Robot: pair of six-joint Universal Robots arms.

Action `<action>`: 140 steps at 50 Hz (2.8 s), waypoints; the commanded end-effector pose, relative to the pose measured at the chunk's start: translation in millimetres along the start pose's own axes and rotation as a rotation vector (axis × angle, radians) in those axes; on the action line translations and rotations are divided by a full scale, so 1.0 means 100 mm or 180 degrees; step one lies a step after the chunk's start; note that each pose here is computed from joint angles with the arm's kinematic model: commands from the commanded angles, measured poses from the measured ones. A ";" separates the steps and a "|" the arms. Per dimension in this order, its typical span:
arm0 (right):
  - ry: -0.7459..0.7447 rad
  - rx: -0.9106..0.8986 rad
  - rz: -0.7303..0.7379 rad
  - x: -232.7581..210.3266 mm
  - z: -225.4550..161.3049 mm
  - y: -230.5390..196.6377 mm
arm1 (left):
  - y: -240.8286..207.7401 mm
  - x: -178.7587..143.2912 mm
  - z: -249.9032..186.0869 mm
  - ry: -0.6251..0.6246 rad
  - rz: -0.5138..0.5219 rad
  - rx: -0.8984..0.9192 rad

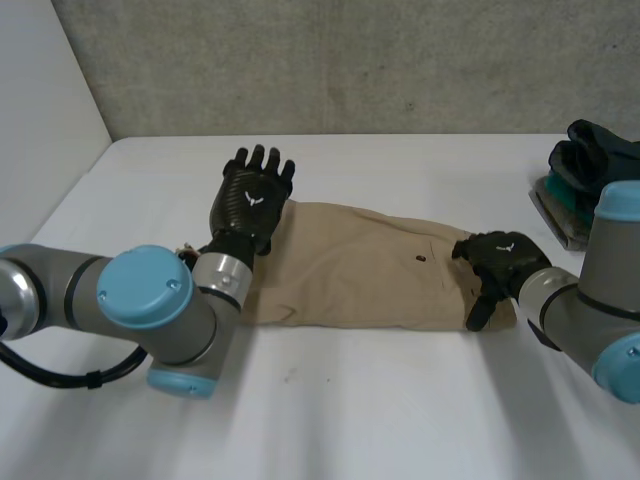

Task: Fold the laundry.

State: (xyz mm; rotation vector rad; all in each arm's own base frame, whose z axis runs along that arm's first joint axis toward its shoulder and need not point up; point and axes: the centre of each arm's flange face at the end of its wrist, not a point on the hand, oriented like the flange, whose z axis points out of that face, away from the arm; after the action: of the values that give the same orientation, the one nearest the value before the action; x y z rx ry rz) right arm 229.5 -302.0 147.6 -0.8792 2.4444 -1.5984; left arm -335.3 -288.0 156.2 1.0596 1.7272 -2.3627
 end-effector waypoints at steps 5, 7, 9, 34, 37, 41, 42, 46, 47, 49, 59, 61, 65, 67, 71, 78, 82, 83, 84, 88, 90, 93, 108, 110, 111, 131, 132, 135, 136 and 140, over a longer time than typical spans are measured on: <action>0.0298 -0.0038 -0.0510 0.26 0.13 0.19 | 0.02 -0.02 -0.08 -0.0029 -0.0039 -0.0105; 0.0427 0.0039 -0.0656 0.36 0.03 0.08 | -0.02 -0.06 -0.09 -0.0068 -0.0045 -0.0089; 0.0506 0.0071 -0.0765 0.43 -0.05 0.00 | -0.08 -0.12 -0.11 -0.0112 -0.0055 -0.0065; -0.1049 0.2263 -0.2994 -1.61 -0.37 -0.38 | -0.28 -0.60 -0.30 -0.0350 -0.0438 -0.0143; -0.1507 0.2391 -0.3151 -1.92 -0.41 -0.14 | -0.26 -0.61 -0.30 -0.0341 -0.0474 -0.0180; -0.1431 0.2290 -0.3096 -1.91 -0.37 -0.13 | -0.25 -0.61 -0.30 -0.0337 -0.0484 -0.0189; -0.1326 0.2219 -0.2989 -1.88 -0.39 -0.19 | -0.25 -0.61 -0.30 -0.0343 -0.0489 -0.0186; -0.1144 0.2075 -0.2226 -1.65 -0.44 -0.46 | -0.30 -0.61 -0.26 -0.0354 -0.0493 -0.0125; -0.1121 0.2061 -0.1966 -1.58 -0.46 -0.55 | -0.34 -0.62 -0.24 -0.0361 -0.0501 -0.0080; -0.1094 0.2056 -0.1415 -1.41 -0.51 -0.72 | -0.39 -0.63 -0.20 -0.0369 -0.0520 -0.0022; -0.0989 0.1423 0.0616 -0.65 -0.37 -0.98 | -0.62 -0.19 -0.21 0.0145 -0.1005 -0.0143; -0.0991 0.1083 0.0490 -0.69 -0.21 -0.83 | -0.56 -0.09 -0.23 0.0271 -0.1050 -0.0325; -0.0973 0.0659 0.0226 -0.73 0.05 -0.64 | -0.36 0.12 -0.30 0.0527 -0.1043 -0.0790; -0.0958 0.0522 0.0163 -0.74 0.14 -0.57 | -0.25 0.19 -0.33 0.0606 -0.0997 -0.1015; -0.0913 0.0310 0.0089 -0.75 0.31 -0.45 | -0.11 0.27 -0.34 0.0699 -0.0957 -0.1251; -0.0920 0.0184 -0.0034 -0.76 0.43 -0.34 | 0.11 0.37 -0.39 0.0870 -0.0803 -0.1615; -0.0845 0.0108 -0.0318 -0.75 0.43 -0.30 | 0.17 0.36 -0.36 0.0886 -0.0710 -0.1627; -0.0805 0.0095 -0.0391 -0.74 0.43 -0.29 | 0.18 0.36 -0.36 0.0887 -0.0692 -0.1626; -0.0761 0.0079 -0.0459 -0.73 0.44 -0.28 | 0.18 0.36 -0.34 0.0888 -0.0680 -0.1620; -0.0631 0.0057 -0.0738 -0.70 0.44 -0.26 | 0.16 0.35 -0.27 0.0886 -0.0654 -0.1545; -0.0600 0.0088 -0.0805 -0.69 0.42 -0.29 | 0.12 0.32 -0.23 0.0856 -0.0660 -0.1494; -0.0542 0.0209 -0.0784 -0.65 0.37 -0.41 | 0.03 0.28 -0.19 0.0826 -0.0675 -0.1401; -0.0323 0.0976 -0.0484 -0.63 -0.31 -0.53 | -1.23 -0.51 -0.27 0.1080 -0.1018 -0.0215; -0.0397 0.0947 -0.0500 -0.73 -0.36 -0.38 | -1.33 -0.53 -0.32 0.1190 -0.1056 -0.0143; -0.0431 0.0947 -0.0511 -0.78 -0.38 -0.33 | -1.42 -0.55 -0.36 0.1294 -0.1076 -0.0067; -0.0589 0.1157 -0.0928 -1.30 0.02 0.25 | -1.53 -0.54 -0.44 0.1594 -0.1207 -0.0005; -0.0567 0.1194 -0.0951 -1.30 0.04 0.23 | -1.53 -0.54 -0.44 0.1594 -0.1207 -0.0005; -0.0510 0.1346 -0.1014 -1.29 0.08 0.17 | -1.53 -0.54 -0.44 0.1586 -0.1205 0.0002; -0.0497 0.1390 -0.1020 -1.29 0.09 0.14 | -1.53 -0.55 -0.44 0.1584 -0.1204 0.0007; -0.0455 0.1546 -0.1012 -1.28 0.15 0.01 | -1.56 -0.56 -0.43 0.1572 -0.1202 0.0037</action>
State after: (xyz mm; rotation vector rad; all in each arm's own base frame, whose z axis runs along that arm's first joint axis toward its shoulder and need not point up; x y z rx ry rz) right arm 330.5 -233.3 97.0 -1.2889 1.8569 -1.9061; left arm -332.8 -211.1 305.7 1.5511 2.2687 -2.4422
